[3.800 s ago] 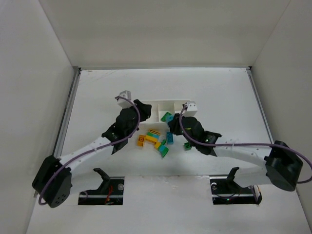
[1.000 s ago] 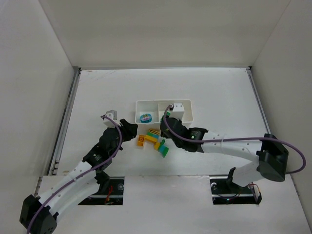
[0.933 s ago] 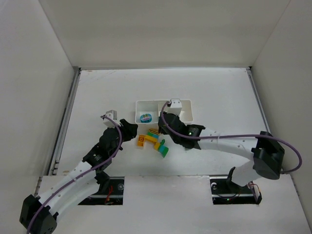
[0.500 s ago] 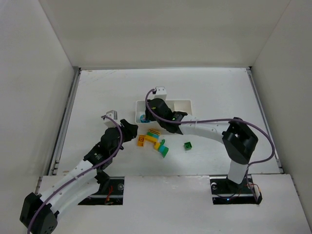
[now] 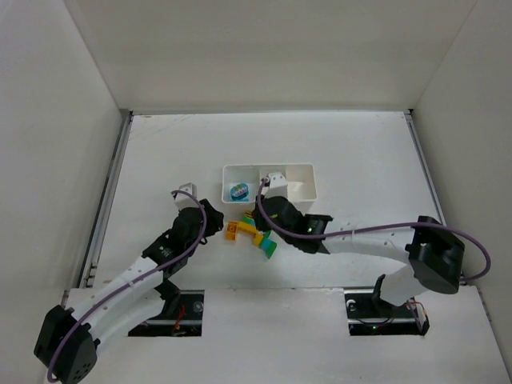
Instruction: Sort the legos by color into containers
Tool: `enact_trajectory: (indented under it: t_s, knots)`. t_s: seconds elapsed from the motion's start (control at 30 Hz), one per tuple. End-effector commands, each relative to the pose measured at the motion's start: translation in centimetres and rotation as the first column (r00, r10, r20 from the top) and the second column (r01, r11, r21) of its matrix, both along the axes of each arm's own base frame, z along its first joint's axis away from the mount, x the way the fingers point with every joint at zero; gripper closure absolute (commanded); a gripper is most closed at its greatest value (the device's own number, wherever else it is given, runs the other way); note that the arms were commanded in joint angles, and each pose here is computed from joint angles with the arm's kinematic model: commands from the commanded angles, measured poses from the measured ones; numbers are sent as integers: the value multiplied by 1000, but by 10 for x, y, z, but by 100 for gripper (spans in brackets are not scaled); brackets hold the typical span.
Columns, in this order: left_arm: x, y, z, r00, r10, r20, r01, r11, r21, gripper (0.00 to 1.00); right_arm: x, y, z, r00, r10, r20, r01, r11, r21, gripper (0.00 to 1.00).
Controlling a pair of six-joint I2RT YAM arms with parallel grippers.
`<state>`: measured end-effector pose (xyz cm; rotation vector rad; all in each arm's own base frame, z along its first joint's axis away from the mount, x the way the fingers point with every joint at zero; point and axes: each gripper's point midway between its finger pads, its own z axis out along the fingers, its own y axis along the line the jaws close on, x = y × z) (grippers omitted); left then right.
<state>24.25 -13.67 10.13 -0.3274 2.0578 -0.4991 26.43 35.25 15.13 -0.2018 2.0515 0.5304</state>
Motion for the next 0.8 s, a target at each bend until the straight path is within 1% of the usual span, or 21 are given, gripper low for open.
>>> enact_trajectory:
  t_s: [0.0, 0.2, 0.33, 0.43, 0.53, 0.67, 0.77]
  knots:
    - [10, 9, 18, 997, 70, 25, -70, 997, 10, 63, -31, 13, 0, 999, 49, -11, -48, 997, 57, 74]
    - [20, 13, 31, 992, 122, 35, -122, 992, 8, 72, -64, 27, -19, 995, 95, -41, -93, 994, 50, 73]
    - [22, 27, 35, 983, 179, 32, -180, 984, 5, 73, -79, 36, -27, 992, 122, -30, -121, 993, 14, 73]
    - [22, 43, 33, 973, 229, 27, -229, 973, 9, 72, -78, 33, -30, 994, 110, -10, -110, 994, -18, 72]
    - [20, 51, 32, 966, 257, 17, -257, 966, 0, 72, -78, 30, -27, 993, 115, -5, -115, 993, -11, 72]
    - [19, 55, 36, 964, 264, 27, -264, 965, 3, 70, -71, 26, -30, 993, 117, -15, -117, 993, -14, 71]
    - [17, 56, 38, 964, 264, 26, -264, 964, 11, 70, -69, 30, -32, 993, 120, -13, -120, 993, -19, 68]
